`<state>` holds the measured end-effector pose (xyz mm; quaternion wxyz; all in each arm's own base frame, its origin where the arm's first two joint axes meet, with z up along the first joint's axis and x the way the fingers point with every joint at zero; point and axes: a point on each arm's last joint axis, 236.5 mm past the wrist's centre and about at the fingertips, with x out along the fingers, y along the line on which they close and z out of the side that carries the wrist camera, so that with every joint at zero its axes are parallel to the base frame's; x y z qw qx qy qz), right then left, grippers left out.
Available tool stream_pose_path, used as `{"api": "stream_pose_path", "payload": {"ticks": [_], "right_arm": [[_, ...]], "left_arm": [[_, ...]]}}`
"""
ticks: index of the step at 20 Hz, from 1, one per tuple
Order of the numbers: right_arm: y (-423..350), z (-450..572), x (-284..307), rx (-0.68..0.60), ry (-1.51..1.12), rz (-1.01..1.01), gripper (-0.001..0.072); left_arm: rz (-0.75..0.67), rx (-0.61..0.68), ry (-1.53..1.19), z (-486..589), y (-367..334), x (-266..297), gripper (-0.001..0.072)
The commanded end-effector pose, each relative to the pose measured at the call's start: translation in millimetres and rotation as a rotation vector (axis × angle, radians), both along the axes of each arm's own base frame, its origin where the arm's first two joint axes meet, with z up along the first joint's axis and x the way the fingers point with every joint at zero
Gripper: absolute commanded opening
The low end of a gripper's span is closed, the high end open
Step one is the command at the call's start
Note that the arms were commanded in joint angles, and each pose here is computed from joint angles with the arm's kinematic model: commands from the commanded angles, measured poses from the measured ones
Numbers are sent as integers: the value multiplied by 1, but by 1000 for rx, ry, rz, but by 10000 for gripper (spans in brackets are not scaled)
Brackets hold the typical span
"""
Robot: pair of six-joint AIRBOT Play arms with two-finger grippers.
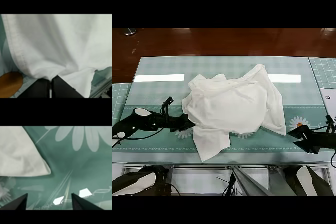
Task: Fold the shirts.
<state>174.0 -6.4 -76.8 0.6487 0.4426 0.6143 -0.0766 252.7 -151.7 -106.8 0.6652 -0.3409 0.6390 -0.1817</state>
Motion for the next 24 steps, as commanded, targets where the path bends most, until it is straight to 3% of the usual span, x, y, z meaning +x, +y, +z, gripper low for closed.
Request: {"api": "stream_pose_path", "payload": {"ticks": [1, 11, 20, 22, 23, 24], "right_arm": [[8, -11, 4, 64, 2, 5, 621], [15, -25, 63, 242, -147, -113, 616], [14, -36, 60, 238, -123, -109, 578], [14, -36, 60, 238, -124, -108, 520], [15, -36, 60, 237, -133, -91, 359], [18, -33, 59, 240, -157, -54, 105]], "left_arm": [[3, 1, -3, 0, 0, 1, 19], [6, 2, -4, 0, 1, 2, 19], [7, 2, -2, 0, 0, 2, 19], [7, 2, -2, 0, 0, 1, 19], [7, 2, -2, 0, 0, 1, 19], [7, 2, -2, 0, 0, 1, 19]]}}
